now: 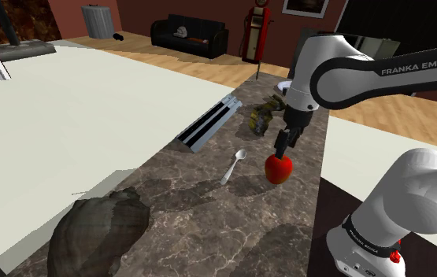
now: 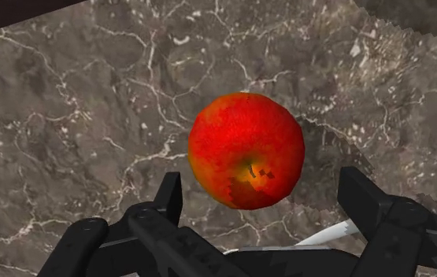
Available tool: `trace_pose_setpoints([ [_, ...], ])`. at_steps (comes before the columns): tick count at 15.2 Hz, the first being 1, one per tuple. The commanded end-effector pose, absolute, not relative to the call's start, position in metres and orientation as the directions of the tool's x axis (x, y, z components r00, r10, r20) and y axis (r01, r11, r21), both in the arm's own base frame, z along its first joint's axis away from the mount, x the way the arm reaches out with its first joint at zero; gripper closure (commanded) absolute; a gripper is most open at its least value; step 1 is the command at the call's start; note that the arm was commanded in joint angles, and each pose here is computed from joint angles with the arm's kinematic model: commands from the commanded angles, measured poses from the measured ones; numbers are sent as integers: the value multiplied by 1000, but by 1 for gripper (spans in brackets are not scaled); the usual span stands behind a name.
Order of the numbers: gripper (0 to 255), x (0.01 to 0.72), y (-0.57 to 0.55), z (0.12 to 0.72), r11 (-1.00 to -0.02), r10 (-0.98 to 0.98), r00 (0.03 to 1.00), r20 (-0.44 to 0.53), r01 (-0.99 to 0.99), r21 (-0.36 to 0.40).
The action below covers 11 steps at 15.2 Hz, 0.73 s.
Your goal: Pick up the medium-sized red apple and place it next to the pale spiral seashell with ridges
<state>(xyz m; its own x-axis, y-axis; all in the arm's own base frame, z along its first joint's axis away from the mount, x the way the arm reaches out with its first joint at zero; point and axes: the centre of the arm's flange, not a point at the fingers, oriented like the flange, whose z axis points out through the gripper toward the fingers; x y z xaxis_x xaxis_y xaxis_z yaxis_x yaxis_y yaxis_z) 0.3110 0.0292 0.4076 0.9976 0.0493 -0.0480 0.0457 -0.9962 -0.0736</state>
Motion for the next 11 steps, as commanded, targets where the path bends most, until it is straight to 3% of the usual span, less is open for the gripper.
trace_pose_setpoints([
  [1, 0, 310, 29, 402, -996, 49, 998, -47, 46, -74],
  [8, 0, 311, 29, 402, -996, 49, 998, -47, 46, -74],
  [9, 255, 311, 29, 402, -996, 49, 998, -47, 46, -74],
  [11, 255, 311, 29, 402, -996, 49, 998, -47, 46, -74],
])
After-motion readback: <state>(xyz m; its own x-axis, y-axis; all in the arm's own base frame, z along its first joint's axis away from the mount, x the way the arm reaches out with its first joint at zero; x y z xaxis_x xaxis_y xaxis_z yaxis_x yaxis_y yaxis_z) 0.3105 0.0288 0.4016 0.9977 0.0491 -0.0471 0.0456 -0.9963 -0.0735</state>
